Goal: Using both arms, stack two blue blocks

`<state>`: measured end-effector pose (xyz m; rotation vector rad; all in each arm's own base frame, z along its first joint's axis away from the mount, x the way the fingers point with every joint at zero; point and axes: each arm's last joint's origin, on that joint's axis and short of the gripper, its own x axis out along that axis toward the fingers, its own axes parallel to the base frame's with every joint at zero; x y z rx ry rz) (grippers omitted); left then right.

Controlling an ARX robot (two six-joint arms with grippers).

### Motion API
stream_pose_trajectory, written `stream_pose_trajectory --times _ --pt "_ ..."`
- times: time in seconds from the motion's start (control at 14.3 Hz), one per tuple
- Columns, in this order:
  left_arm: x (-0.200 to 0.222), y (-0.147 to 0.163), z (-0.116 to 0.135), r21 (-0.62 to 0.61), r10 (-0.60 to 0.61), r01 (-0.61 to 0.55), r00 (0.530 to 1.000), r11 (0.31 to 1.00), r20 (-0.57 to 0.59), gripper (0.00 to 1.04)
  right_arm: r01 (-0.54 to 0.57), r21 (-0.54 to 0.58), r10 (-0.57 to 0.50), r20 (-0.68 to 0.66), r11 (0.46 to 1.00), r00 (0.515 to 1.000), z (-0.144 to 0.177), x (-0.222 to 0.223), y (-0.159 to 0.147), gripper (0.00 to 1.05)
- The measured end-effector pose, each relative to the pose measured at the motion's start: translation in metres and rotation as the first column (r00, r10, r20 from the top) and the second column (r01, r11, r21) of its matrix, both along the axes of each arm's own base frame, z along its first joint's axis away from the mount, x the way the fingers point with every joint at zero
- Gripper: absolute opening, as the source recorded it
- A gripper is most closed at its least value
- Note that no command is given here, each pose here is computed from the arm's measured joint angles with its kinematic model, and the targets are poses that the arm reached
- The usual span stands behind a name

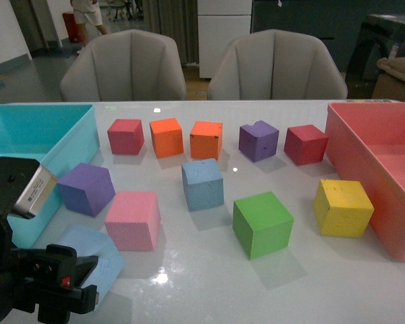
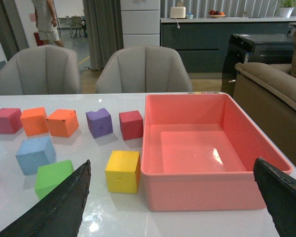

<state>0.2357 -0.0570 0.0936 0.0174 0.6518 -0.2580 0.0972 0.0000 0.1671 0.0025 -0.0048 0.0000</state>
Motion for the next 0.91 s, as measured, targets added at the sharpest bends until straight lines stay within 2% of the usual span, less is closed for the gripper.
stream_pose_trajectory --times 0.14,0.35,0.56,0.91 --pt "0.003 -0.015 0.024 0.002 -0.038 0.038 0.998 0.999 0.043 0.39 0.0 0.0 0.0 0.0 1.0 1.0 0.0 0.0 0.0 0.98" --pt "0.04 -0.065 0.055 0.023 -0.101 0.099 0.99 0.995 0.097 0.39 0.0 0.0 0.0 0.0 1.0 1.0 0.0 0.0 0.0 0.98" --pt "0.077 -0.113 0.053 0.05 -0.13 0.128 0.99 0.99 0.049 0.39 0.0 0.0 0.0 0.0 1.0 1.0 0.0 0.0 0.0 0.98" --pt "0.142 -0.152 0.049 0.057 -0.048 0.048 0.999 0.997 0.008 0.39 0.0 0.0 0.0 0.0 1.0 1.0 0.0 0.0 0.0 0.98"
